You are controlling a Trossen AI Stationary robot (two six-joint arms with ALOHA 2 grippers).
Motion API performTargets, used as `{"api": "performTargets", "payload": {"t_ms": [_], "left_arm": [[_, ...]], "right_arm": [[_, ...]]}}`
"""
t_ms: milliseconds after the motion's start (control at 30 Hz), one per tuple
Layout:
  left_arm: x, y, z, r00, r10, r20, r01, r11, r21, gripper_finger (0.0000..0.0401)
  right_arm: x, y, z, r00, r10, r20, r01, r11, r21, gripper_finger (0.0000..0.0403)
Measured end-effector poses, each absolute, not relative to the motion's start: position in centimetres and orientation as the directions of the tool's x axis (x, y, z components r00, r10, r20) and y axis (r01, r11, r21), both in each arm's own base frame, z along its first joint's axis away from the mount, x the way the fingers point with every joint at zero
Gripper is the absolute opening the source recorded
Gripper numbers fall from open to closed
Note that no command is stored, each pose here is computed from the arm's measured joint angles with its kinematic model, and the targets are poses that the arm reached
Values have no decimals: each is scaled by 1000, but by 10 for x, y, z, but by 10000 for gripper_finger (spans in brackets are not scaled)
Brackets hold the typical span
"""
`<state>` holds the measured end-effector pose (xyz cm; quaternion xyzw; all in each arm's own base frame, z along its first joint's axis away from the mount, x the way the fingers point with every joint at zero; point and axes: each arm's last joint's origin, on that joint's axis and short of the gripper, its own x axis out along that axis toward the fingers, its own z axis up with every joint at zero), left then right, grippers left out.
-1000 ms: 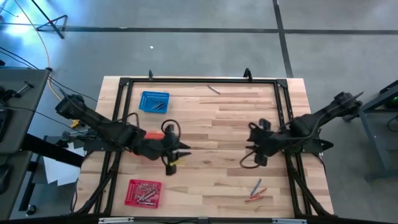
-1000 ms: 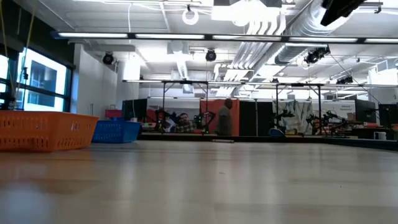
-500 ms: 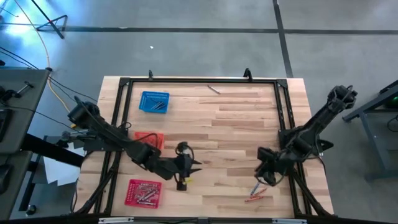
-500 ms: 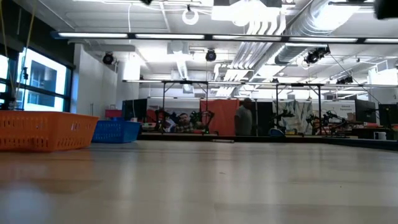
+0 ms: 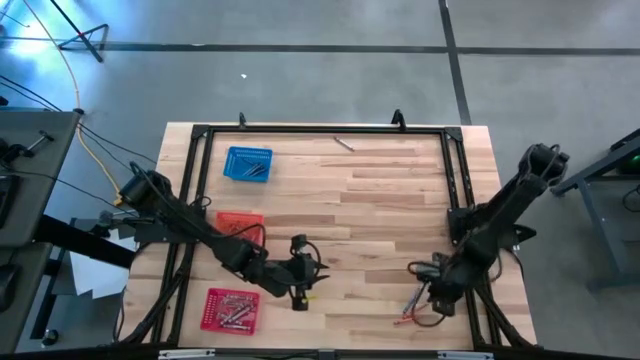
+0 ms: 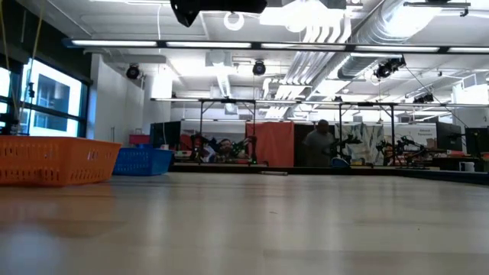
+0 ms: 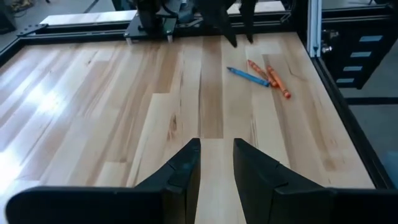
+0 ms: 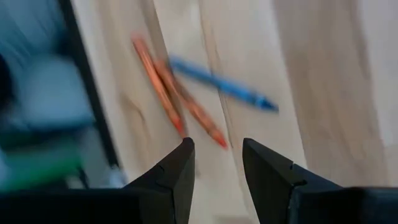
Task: Sort crayons
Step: Put the blue crayon into the blue bin
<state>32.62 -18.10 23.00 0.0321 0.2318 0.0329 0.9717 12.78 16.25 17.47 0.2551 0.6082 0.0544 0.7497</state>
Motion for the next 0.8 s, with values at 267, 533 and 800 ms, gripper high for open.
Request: {"api": "performTargets", "payload": {"t_ms": [267, 533, 800], "left_arm": [[325, -184, 233, 904, 91, -417, -68, 995, 70, 80], [325, -184, 233, 904, 97, -417, -84, 995, 50, 80], [324, -186, 233, 902, 93, -421, -87, 996, 32, 80]], "right_arm": [[143, 185, 154, 87, 309, -947, -52, 951, 306, 128], [169, 212, 166, 23, 22, -1000, -404, 915, 11, 128], [194, 233, 143, 12, -61, -998, -580, 813, -57, 128]]}}
